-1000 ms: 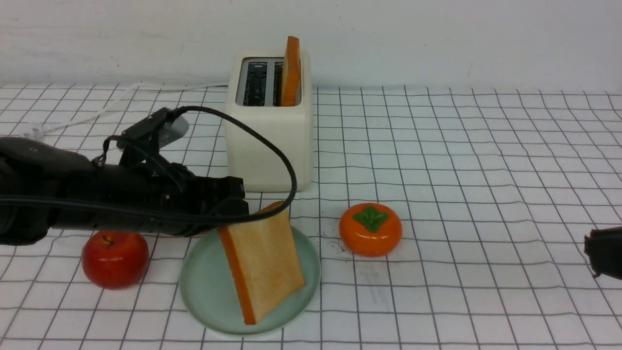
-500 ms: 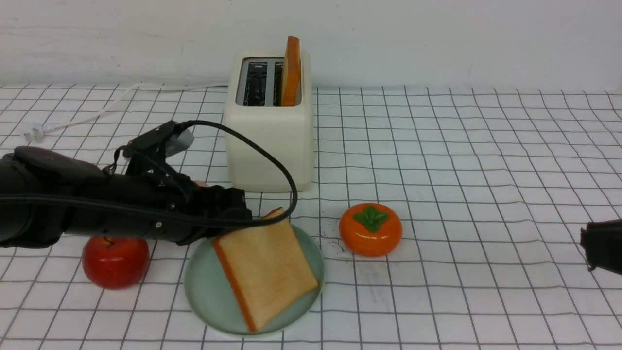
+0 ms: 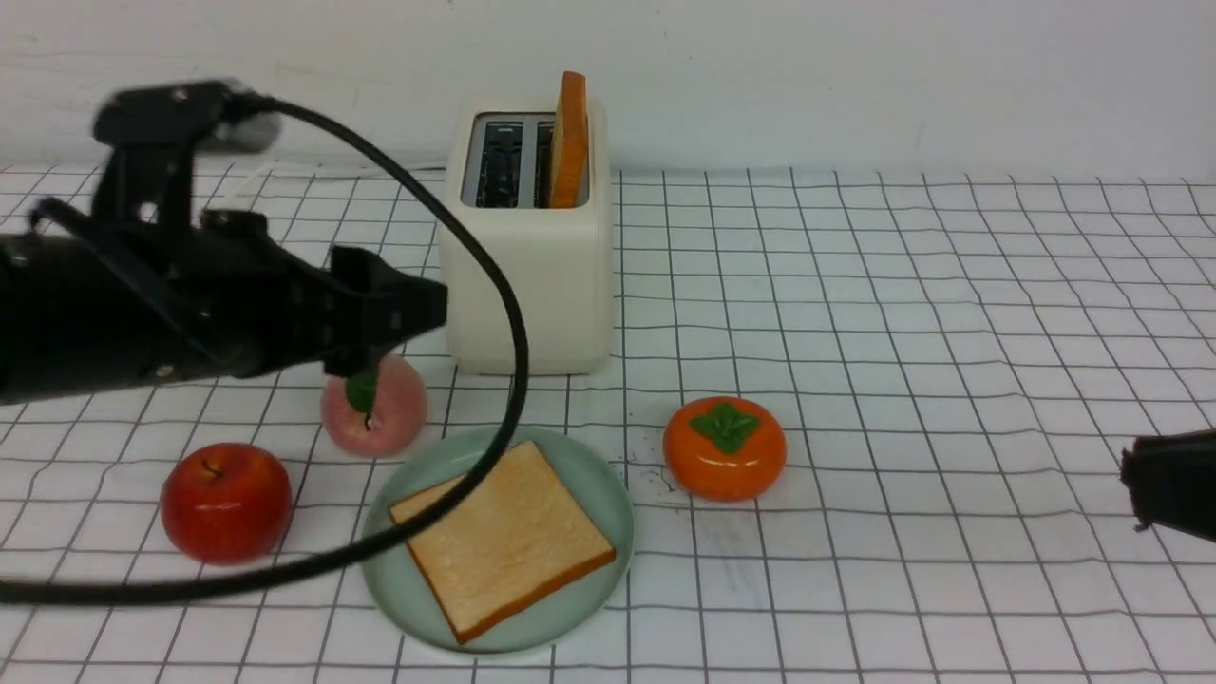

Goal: Take toasted bread from bread machine on white checkered table place on plate.
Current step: 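Grasp the toast slice in the toaster and pull it up out of the slot with the right gripper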

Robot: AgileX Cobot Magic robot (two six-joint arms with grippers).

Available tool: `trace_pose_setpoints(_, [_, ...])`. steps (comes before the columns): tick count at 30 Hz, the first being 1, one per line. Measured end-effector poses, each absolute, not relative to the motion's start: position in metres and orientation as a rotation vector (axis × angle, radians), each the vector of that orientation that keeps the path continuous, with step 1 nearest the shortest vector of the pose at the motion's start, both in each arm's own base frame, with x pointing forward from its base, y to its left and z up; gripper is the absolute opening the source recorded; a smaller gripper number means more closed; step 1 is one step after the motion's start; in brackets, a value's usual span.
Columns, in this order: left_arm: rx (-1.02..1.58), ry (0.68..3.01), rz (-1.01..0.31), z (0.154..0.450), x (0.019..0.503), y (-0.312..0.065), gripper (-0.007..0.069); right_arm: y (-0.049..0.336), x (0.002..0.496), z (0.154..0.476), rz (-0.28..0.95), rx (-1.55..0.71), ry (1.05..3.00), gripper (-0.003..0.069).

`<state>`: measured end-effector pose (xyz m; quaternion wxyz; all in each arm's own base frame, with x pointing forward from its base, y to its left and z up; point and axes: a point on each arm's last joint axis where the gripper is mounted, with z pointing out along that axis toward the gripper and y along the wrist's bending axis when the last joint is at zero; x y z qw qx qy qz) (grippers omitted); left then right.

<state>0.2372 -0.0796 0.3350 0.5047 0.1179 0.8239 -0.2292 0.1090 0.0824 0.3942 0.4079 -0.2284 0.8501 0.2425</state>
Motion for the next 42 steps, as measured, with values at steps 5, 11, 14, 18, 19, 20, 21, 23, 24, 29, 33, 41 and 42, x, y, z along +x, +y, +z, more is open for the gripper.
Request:
trace_pose_setpoints(5, [0.372,1.847,-0.545,0.376,0.184,-0.072,0.0018,0.102,0.151,0.387,0.591,-0.562,2.270,0.0000])
trace_pose_setpoints(11, [0.392,1.774,-0.490,0.399,0.126,-0.058,-0.0013,0.144,0.204,0.387,0.637,-0.617,2.340,0.0000])
trace_pose_setpoints(14, [0.337,1.764,-0.482,0.403,0.104,-0.050,-0.0013,0.178,0.225,0.389,0.656,-0.697,2.321,0.0000])
trace_pose_setpoints(18, [0.267,1.753,-0.489,0.396,0.080,-0.042,-0.0013,0.227,0.272,0.384,0.629,-0.649,2.298,0.0016])
trace_pose_setpoints(19, [0.261,1.752,-0.491,0.392,0.075,-0.041,-0.0013,0.233,0.283,0.383,0.618,-0.622,2.291,0.0025])
trace_pose_setpoints(20, [0.257,1.752,-0.493,0.388,0.072,-0.040,-0.0013,0.240,0.295,0.383,0.605,-0.587,2.279,0.0044])
trace_pose_setpoints(21, [0.256,1.753,-0.494,0.388,0.071,-0.040,-0.0013,0.243,0.300,0.383,0.603,-0.579,2.272,0.0048])
trace_pose_setpoints(23, [0.254,1.756,-0.493,0.379,0.066,-0.039,-0.0013,0.257,0.330,0.383,0.562,-0.502,2.229,0.0116])
trace_pose_setpoints(24, [0.254,1.760,-0.493,0.376,0.065,-0.039,-0.0013,0.262,0.342,0.378,0.540,-0.482,2.219,0.0154])
trace_pose_setpoints(29, [0.252,1.786,-0.496,0.366,0.066,-0.039,-0.0013,0.275,0.395,0.366,0.516,-0.324,2.145,0.0386])
trace_pose_setpoints(33, [0.251,1.791,-0.497,0.365,0.066,-0.039,-0.0013,0.272,0.431,0.350,0.506,-0.247,2.083,0.0543])
trace_pose_setpoints(41, [0.246,1.783,-0.496,0.366,0.066,-0.039,-0.0013,0.273,0.469,0.307,0.519,-0.198,2.022,0.0512])
trace_pose_setpoints(42, [0.245,1.782,-0.496,0.366,0.066,-0.039,-0.0013,0.274,0.471,0.303,0.521,-0.198,2.016,0.0486])
